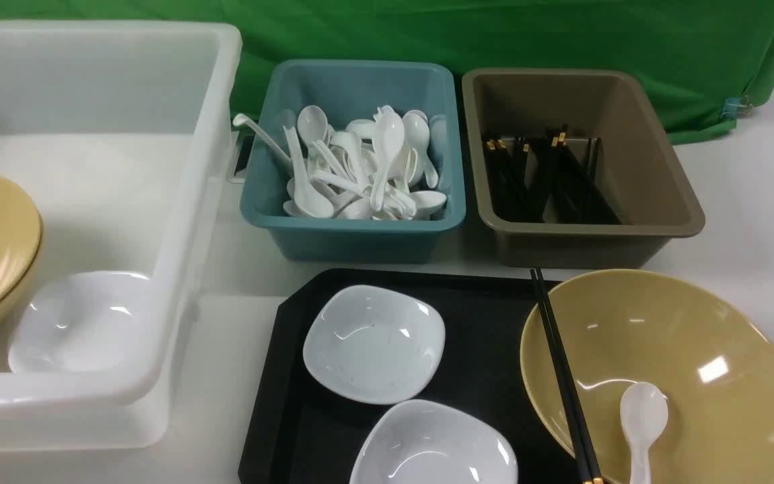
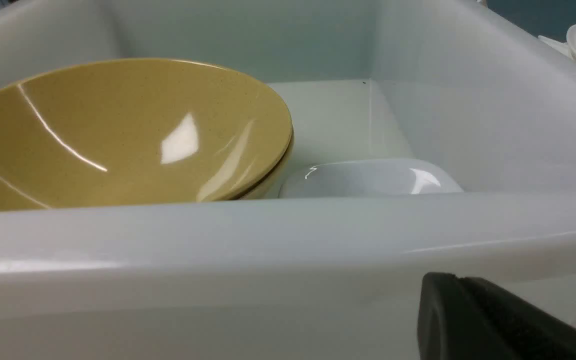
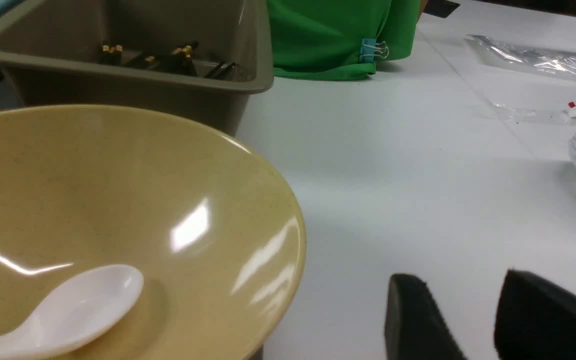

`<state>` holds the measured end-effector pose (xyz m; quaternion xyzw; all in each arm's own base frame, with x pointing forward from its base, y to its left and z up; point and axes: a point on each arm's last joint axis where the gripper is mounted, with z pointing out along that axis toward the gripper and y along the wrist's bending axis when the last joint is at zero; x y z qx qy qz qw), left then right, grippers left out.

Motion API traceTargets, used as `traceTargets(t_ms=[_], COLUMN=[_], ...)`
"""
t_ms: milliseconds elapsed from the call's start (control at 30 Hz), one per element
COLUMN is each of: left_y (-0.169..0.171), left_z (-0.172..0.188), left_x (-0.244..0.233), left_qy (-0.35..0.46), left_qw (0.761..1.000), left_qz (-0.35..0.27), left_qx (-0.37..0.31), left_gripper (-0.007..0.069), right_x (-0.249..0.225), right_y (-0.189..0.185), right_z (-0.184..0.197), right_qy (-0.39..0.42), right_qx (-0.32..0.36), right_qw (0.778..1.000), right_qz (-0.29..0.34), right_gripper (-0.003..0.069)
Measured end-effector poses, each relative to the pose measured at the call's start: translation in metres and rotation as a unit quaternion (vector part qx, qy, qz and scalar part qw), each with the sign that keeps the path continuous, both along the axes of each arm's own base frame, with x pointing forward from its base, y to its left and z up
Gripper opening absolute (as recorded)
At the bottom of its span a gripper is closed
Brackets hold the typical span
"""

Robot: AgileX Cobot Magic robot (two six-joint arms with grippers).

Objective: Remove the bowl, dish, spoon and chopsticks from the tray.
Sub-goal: Use the right arm to grab the chopsticks

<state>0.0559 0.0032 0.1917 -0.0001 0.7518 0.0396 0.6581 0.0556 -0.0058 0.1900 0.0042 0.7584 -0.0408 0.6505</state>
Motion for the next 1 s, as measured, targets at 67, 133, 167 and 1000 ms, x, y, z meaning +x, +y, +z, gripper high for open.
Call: traceTargets(t_ms=[67,133,167,1000], left_y=[0.000,0.000,0.000,0.002], left_z=[0.000,0.000,0.000,0.022], left_x=[0.000,0.000,0.000,0.000], left_qy=[0.000,0.000,0.000,-0.134], left_qw=[1.000,1.000,1.000,0.972], left_qz=[0.000,0.000,0.000,0.010], left_qx=[0.000,0.000,0.000,-0.194], left_gripper=[-0.0002,-0.0002,-0.0002,-0.0002], right_x=[0.000,0.000,0.000,0.000], right_y=[0.000,0.000,0.000,0.000], right_z=[0.000,0.000,0.000,0.000], right_qy=[0.000,0.000,0.000,0.000], right_qx=[0.000,0.000,0.000,0.000], right_qw=[1.000,1.000,1.000,1.000], right_qz=[0.000,0.000,0.000,0.000], right_gripper=[0.0242,0.0242,0.0242,0.0242])
